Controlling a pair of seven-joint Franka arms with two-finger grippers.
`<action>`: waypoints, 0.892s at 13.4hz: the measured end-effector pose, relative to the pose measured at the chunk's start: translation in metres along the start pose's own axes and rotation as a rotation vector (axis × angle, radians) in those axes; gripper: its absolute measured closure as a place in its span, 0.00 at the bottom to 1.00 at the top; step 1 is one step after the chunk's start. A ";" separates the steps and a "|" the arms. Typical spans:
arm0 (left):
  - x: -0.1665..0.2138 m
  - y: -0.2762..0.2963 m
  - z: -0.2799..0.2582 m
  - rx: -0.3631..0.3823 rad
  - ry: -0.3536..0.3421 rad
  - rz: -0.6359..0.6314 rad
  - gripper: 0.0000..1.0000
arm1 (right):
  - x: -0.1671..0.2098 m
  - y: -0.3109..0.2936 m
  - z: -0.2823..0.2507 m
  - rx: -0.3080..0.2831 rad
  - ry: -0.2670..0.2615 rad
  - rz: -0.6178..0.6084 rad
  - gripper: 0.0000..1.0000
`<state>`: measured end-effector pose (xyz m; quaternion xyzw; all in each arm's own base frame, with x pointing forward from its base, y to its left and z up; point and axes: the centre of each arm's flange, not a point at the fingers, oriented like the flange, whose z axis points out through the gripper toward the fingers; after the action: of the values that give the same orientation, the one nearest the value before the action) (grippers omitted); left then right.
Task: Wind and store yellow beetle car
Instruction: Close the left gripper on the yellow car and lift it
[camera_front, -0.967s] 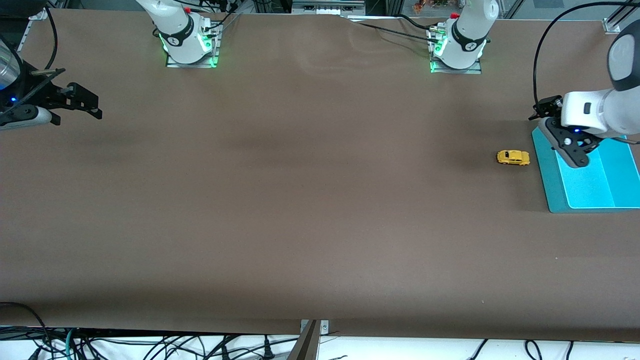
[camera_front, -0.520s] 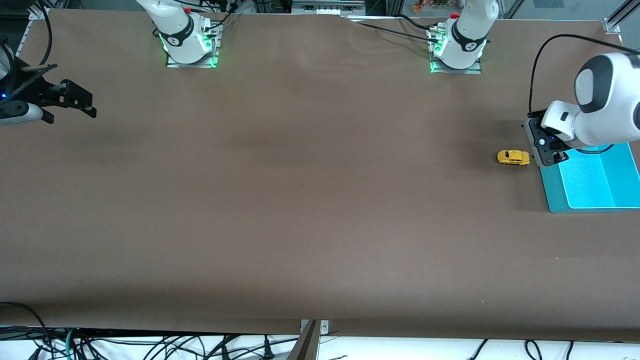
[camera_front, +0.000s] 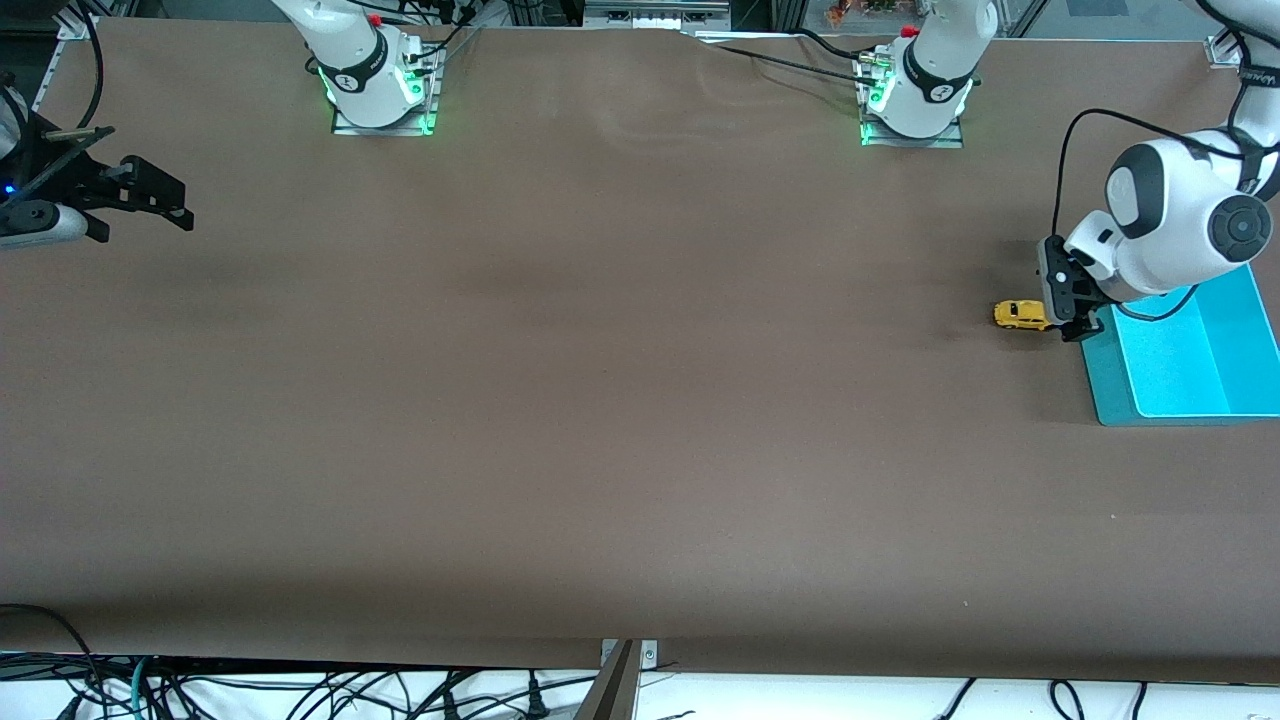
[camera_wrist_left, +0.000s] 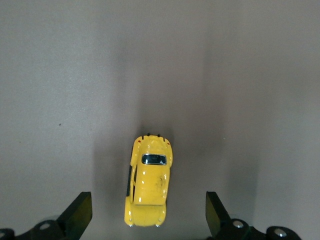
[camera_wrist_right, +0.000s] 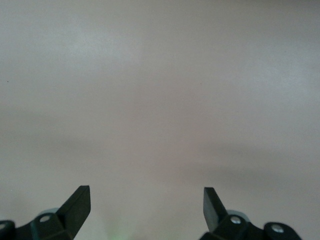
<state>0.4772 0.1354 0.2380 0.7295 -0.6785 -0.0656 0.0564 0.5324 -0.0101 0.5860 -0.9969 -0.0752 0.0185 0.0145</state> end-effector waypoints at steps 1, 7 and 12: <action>-0.002 -0.001 0.007 0.010 0.002 0.007 0.00 | 0.000 0.000 0.001 0.001 -0.001 0.000 0.00; -0.008 0.008 0.046 0.055 0.012 0.034 0.00 | 0.001 0.001 0.002 0.001 -0.003 0.002 0.00; -0.014 0.013 0.069 0.054 0.023 0.045 0.22 | 0.001 0.001 0.002 0.001 -0.004 0.003 0.00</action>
<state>0.4514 0.1484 0.1723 0.7162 -0.6954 -0.0373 0.0459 0.5330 -0.0111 0.5843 -0.9970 -0.0736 0.0205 0.0150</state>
